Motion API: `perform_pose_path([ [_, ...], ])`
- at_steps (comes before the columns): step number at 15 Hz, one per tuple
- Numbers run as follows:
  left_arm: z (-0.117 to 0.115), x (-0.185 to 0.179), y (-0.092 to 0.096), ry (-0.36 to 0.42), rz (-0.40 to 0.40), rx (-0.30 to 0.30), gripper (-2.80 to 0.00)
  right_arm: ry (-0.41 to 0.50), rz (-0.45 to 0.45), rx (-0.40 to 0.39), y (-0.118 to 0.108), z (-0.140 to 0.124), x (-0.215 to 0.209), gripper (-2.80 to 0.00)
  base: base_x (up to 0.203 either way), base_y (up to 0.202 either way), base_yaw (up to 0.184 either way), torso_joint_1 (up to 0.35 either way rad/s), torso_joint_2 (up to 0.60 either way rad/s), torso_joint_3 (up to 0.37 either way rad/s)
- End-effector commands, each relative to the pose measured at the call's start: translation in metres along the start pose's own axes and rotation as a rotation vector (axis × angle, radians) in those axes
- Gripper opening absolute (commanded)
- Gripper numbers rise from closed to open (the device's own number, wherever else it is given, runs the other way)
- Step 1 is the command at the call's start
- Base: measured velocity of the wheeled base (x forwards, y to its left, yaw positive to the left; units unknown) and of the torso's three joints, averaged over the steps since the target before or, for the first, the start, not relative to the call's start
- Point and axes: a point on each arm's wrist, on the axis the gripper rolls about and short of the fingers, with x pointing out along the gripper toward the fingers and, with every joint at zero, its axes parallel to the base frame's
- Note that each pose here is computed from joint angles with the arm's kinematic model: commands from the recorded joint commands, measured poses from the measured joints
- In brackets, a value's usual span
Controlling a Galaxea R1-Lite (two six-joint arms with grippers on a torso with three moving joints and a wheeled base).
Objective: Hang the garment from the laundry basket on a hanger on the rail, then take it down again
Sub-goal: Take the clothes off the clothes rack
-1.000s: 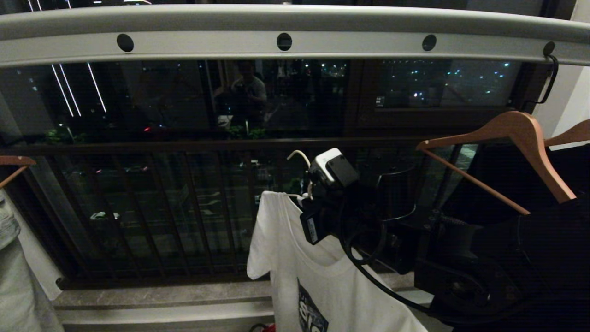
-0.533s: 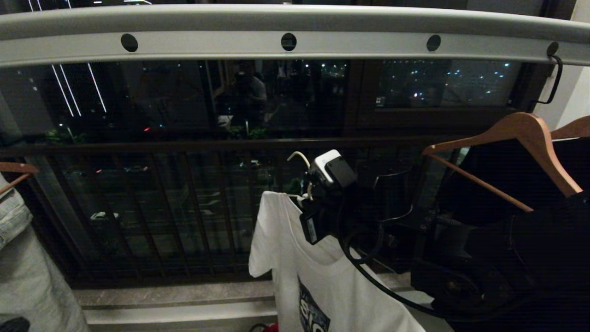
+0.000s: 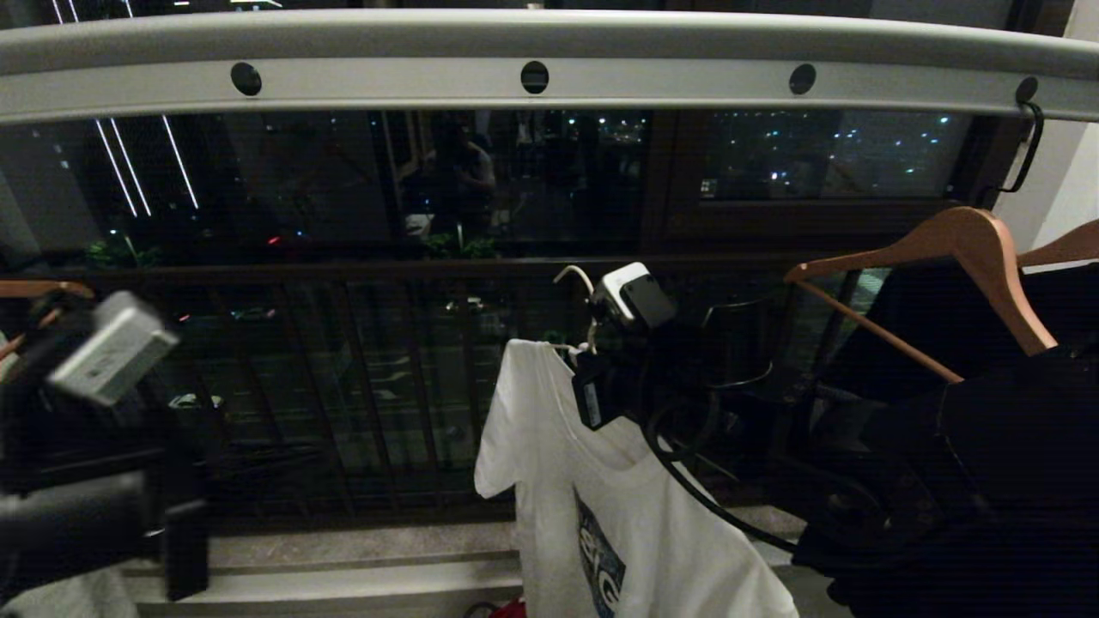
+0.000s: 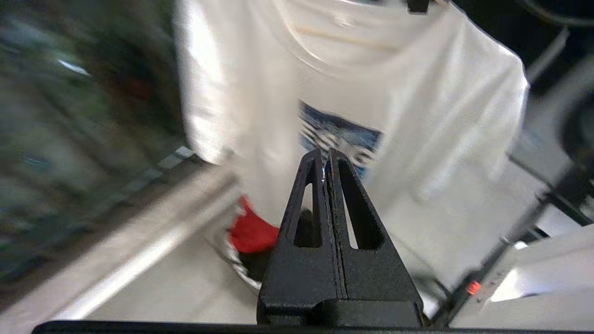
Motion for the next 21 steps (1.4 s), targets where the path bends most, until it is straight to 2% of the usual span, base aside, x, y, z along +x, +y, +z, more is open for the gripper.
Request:
perform_pose_path([
  [1, 0.002, 0.073, 0.028, 0.148, -0.080, -0.055, -2.80, 0.005, 0.000, -0.001, 0.001, -0.003, 0.004, -2.80, 0.000, 0.000, 0.000, 0.000, 0.00, 0.000],
  [3, -0.005, 0.106, 0.029, 0.213, -0.139, -0.070, -2.80, 0.000, 0.001, 0.000, 0.001, -0.002, 0.007, -2.80, 0.000, 0.000, 0.000, 0.000, 0.00, 0.000],
  [5, -0.018, 0.138, 0.032, 0.262, -0.173, -0.115, -2.80, 0.000, 0.004, 0.002, 0.003, -0.002, 0.008, -2.80, 0.000, 0.000, 0.000, 0.000, 0.00, 0.000],
  [6, -0.024, 0.155, 0.035, 0.258, -0.171, -0.153, -2.80, -0.001, 0.010, 0.001, 0.005, -0.002, 0.008, -2.80, 0.000, 0.000, 0.000, 0.000, 0.00, 0.000],
  [7, -0.024, 0.167, 0.038, 0.220, -0.152, -0.199, -2.80, -0.003, 0.017, -0.001, 0.008, -0.002, 0.007, -2.80, 0.000, 0.000, 0.000, 0.000, 0.00, 0.000],
  [8, -0.022, 0.173, 0.035, 0.197, -0.127, -0.218, -2.80, -0.002, 0.020, -0.001, 0.009, -0.002, 0.007, -2.80, 0.000, 0.000, 0.000, 0.000, 0.00, 0.000],
  [9, -0.020, 0.173, 0.033, 0.194, -0.094, -0.210, -2.80, 0.000, 0.026, -0.003, 0.012, -0.002, 0.006, -2.80, 0.000, 0.000, 0.000, 0.000, 0.00, 0.000],
  [10, -0.018, 0.175, 0.029, 0.191, -0.045, -0.195, 0.00, 0.000, 0.028, -0.004, 0.014, -0.002, 0.006, -2.80, 0.000, 0.000, 0.000, 0.000, 0.00, 0.000],
  [12, -0.016, 0.183, 0.015, 0.182, 0.072, -0.157, 0.00, 0.001, 0.040, -0.006, 0.019, -0.003, 0.004, -2.80, 0.000, 0.000, 0.000, 0.000, 0.00, 0.000],
  [15, -0.012, 0.198, 0.005, 0.076, 0.159, -0.161, 0.00, 0.007, 0.048, -0.009, 0.023, -0.004, 0.003, -2.80, 0.000, 0.000, 0.000, 0.000, 0.00, 0.000],
  [16, -0.014, 0.200, 0.005, 0.080, 0.167, -0.159, 0.00, 0.004, 0.049, -0.009, 0.024, -0.004, 0.003, -2.80, 0.000, 0.000, 0.000, 0.000, 0.00, 0.000],
  [18, -0.015, 0.204, 0.008, 0.080, 0.235, -0.154, 0.00, 0.001, 0.054, -0.009, 0.025, -0.002, 0.001, -2.80, 0.000, 0.000, 0.000, 0.000, 0.00, 0.000],
  [21, -0.014, 0.204, 0.008, 0.075, 0.245, -0.147, 0.00, 0.003, 0.062, -0.013, 0.028, -0.003, 0.000, -2.80, 0.000, 0.000, 0.000, 0.000, 0.00, 0.000],
])
